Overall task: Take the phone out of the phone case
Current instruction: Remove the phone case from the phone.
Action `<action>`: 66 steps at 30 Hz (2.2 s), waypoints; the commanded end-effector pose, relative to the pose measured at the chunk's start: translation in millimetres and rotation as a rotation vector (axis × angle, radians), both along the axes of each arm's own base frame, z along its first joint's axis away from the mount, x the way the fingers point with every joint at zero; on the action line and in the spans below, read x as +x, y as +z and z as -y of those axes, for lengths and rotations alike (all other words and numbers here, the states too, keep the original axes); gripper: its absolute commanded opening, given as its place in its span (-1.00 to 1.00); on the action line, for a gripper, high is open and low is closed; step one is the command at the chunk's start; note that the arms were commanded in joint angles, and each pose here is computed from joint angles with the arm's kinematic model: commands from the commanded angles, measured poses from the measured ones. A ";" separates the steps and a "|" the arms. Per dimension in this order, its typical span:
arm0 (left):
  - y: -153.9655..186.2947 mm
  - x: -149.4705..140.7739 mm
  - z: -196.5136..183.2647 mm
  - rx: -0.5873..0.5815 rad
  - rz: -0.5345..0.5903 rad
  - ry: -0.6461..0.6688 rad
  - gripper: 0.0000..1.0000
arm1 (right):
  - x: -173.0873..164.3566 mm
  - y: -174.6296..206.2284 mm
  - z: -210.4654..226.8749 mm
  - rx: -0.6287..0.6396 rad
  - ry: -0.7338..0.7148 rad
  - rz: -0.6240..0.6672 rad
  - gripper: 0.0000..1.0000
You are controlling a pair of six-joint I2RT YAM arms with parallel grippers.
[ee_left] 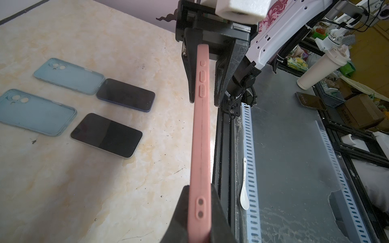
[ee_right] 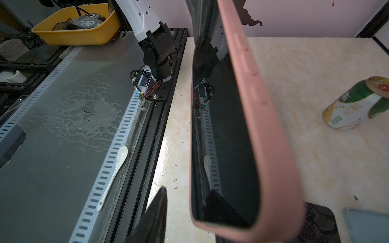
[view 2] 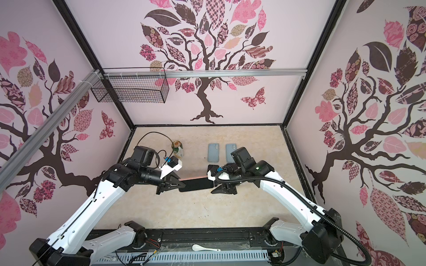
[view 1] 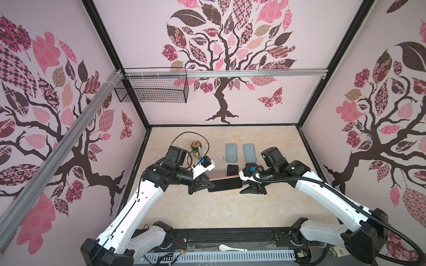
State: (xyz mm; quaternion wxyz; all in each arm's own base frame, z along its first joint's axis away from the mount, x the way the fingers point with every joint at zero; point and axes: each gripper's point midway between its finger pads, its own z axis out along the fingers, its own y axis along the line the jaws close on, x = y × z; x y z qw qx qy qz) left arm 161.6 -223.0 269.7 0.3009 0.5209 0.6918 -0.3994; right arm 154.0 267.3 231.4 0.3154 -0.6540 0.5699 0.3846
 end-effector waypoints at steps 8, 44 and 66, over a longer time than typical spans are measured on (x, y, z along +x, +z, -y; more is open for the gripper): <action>30.5 20.2 3.8 -0.055 0.116 0.029 -1.00 | -15.2 15.0 -4.1 0.034 0.064 -0.037 -0.45; 4.8 92.5 1.9 0.035 -0.110 0.100 -1.00 | -29.4 66.2 -30.1 0.183 0.133 0.257 -1.00; 10.7 101.1 -1.4 0.007 -0.027 0.155 -1.00 | -48.2 104.7 -35.4 0.382 0.127 0.268 -0.90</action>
